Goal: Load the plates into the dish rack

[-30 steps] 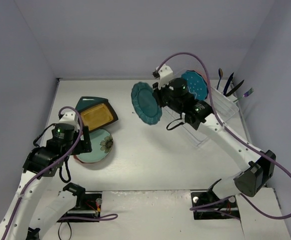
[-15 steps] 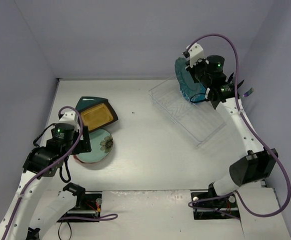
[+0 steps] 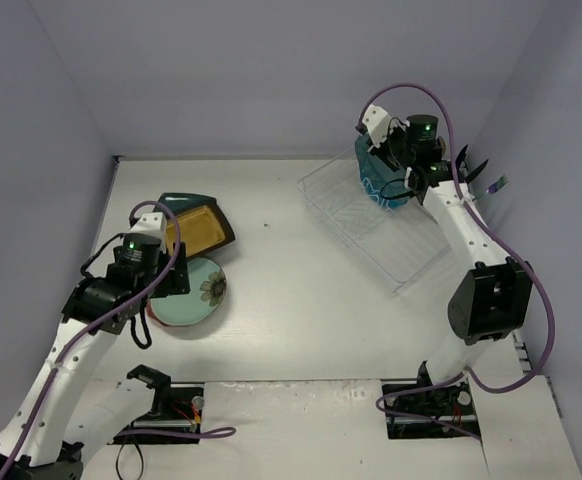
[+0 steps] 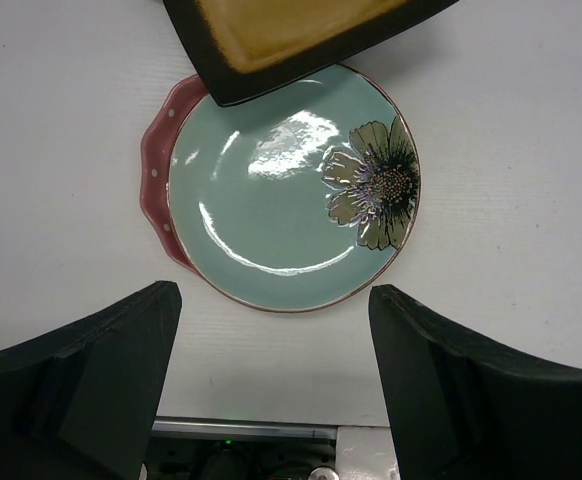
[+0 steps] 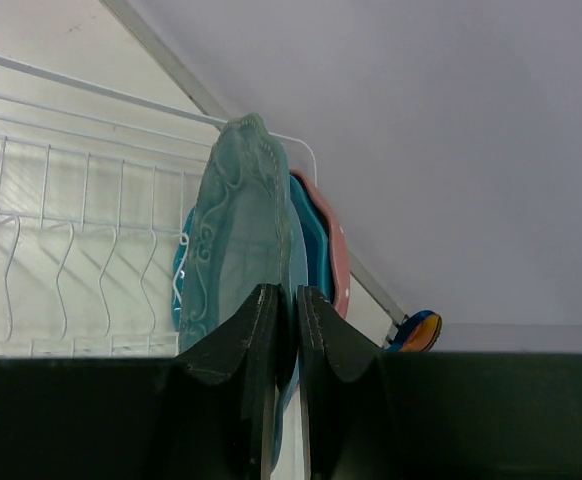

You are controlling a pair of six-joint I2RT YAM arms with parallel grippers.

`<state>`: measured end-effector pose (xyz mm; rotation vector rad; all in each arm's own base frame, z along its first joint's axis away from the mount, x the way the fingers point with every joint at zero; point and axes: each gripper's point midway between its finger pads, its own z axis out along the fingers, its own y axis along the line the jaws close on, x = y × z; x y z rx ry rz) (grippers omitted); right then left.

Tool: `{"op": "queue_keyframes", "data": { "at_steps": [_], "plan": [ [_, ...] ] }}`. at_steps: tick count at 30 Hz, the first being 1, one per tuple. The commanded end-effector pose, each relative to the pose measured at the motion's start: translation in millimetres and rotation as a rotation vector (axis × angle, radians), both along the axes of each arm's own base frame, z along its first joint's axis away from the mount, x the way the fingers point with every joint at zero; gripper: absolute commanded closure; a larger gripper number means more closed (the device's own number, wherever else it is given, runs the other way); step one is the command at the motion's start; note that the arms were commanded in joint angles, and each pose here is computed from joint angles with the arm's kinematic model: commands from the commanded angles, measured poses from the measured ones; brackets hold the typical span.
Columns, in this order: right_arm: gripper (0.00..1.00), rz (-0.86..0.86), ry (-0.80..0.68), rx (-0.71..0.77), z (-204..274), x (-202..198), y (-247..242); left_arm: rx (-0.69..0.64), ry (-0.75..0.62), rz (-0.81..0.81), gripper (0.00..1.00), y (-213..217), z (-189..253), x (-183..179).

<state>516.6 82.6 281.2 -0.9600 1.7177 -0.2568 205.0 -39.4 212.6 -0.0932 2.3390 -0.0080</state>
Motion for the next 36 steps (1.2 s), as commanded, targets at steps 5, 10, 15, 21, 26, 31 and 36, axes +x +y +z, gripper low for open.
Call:
{"op": "queue_keyframes", "data": {
  "at_steps": [5, 10, 15, 21, 26, 31, 36],
  "plan": [
    [1.0, 0.035, -0.4, -0.028, 118, 17, -11, -0.017, -0.048, -0.002, 0.24, -9, 8, 22],
    [1.0, 0.053, -0.426, -0.018, 130, 11, -10, -0.018, -0.057, 0.005, 0.24, -8, 8, 24],
    [1.0, 0.049, -0.432, -0.013, 130, 15, -21, -0.019, -0.053, 0.009, 0.24, -8, 7, 24],
    [1.0, 0.067, -0.471, 0.016, 146, 9, -19, -0.022, -0.055, 0.022, 0.24, -7, 8, 23],
    [1.0, 0.076, -0.467, 0.028, 147, 10, -20, -0.024, -0.05, 0.022, 0.24, -8, 5, 22],
    [1.0, 0.078, -0.431, 0.038, 127, 15, -20, -0.023, -0.05, 0.029, 0.24, -6, 5, 21],
    [1.0, 0.105, -0.4, 0.069, 110, 19, -14, -0.015, -0.044, 0.036, 0.24, -3, 6, 18]
  ]
}}
